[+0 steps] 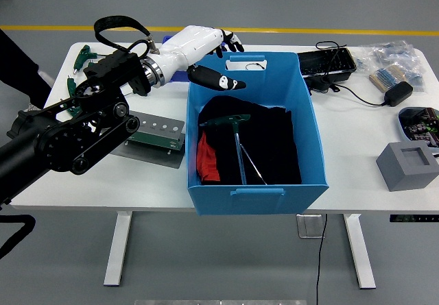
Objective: Lift tool from toolbox,place it in box,lift tool from toolbox,place it in box
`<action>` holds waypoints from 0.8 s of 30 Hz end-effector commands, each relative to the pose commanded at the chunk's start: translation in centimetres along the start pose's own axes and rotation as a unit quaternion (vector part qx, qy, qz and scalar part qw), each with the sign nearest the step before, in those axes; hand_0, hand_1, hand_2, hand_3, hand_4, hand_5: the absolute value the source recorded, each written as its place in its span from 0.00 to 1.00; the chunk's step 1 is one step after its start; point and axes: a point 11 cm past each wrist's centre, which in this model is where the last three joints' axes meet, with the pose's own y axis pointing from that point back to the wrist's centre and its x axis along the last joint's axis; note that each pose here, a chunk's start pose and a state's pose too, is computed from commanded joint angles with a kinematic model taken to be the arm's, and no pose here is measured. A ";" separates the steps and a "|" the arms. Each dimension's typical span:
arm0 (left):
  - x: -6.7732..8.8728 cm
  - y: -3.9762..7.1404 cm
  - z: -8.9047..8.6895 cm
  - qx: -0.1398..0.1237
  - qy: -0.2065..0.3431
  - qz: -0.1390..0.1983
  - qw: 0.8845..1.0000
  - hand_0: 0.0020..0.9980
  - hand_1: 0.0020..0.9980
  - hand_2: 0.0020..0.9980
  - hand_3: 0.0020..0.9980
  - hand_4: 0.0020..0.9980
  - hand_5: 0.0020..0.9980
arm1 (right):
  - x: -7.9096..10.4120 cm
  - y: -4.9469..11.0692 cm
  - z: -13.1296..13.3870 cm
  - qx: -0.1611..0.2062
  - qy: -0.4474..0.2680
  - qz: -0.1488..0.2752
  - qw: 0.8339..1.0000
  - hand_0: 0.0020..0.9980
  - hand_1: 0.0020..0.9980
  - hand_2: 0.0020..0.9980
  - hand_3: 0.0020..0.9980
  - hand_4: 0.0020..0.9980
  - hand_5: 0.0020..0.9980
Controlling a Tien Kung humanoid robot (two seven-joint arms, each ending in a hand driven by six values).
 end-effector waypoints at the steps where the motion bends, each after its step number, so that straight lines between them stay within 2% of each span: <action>1: 0.4 0.6 -0.7 0.009 0.019 0.011 1.000 0.48 0.56 0.72 0.70 0.94 0.58 | 0.0 0.0 0.2 -0.002 0.000 0.000 1.000 0.63 0.60 0.67 0.55 0.77 0.66; 5: 1.6 2.6 -3.1 0.041 0.102 0.057 0.992 0.48 0.57 0.73 0.71 0.94 0.58 | 0.0 -0.1 0.7 -0.006 -0.001 0.001 1.000 0.63 0.60 0.67 0.55 0.77 0.66; 10: 1.9 5.5 -5.5 0.057 0.215 0.116 0.968 0.48 0.57 0.73 0.71 0.94 0.58 | -0.2 -0.1 1.1 -0.009 -0.002 0.000 1.000 0.63 0.60 0.67 0.55 0.77 0.66; 11: 1.8 6.3 -5.9 0.058 0.242 0.129 0.960 0.54 0.65 0.79 0.73 0.94 0.59 | -0.2 0.0 1.2 -0.010 -0.002 0.000 1.000 0.63 0.60 0.67 0.55 0.77 0.66; 16: 0.6 9.4 -7.9 0.052 0.344 0.194 0.917 0.54 0.65 0.79 0.73 0.94 0.59 | -0.4 0.0 1.4 -0.011 -0.003 -0.001 1.000 0.63 0.60 0.67 0.55 0.77 0.66; 17: 0.3 9.9 -8.1 0.049 0.358 0.204 0.910 0.64 0.74 0.84 0.75 0.94 0.58 | -0.5 0.0 1.4 -0.011 -0.004 -0.001 1.000 0.63 0.60 0.67 0.55 0.76 0.66; 21: -1.4 12.3 -9.1 0.045 0.419 0.247 0.872 0.64 0.74 0.84 0.75 0.94 0.58 | -0.5 0.0 1.6 -0.010 -0.005 -0.002 1.000 0.63 0.60 0.67 0.55 0.76 0.66; 22: -2.0 13.0 -9.3 0.047 0.443 0.260 0.857 0.64 0.74 0.84 0.75 0.94 0.58 | -0.6 0.0 1.6 -0.010 -0.006 -0.003 1.000 0.63 0.60 0.67 0.55 0.76 0.66; 23: -2.4 13.6 -9.5 0.048 0.462 0.269 0.844 0.76 0.81 0.89 0.79 0.94 0.67 | -0.6 0.0 1.6 -0.010 -0.006 -0.003 1.000 0.63 0.60 0.67 0.55 0.76 0.66; 24: -2.9 14.0 -9.7 0.050 0.478 0.277 0.832 0.76 0.81 0.89 0.79 0.94 0.67 | -0.6 0.0 1.5 -0.009 -0.006 -0.003 1.000 0.63 0.60 0.67 0.55 0.76 0.66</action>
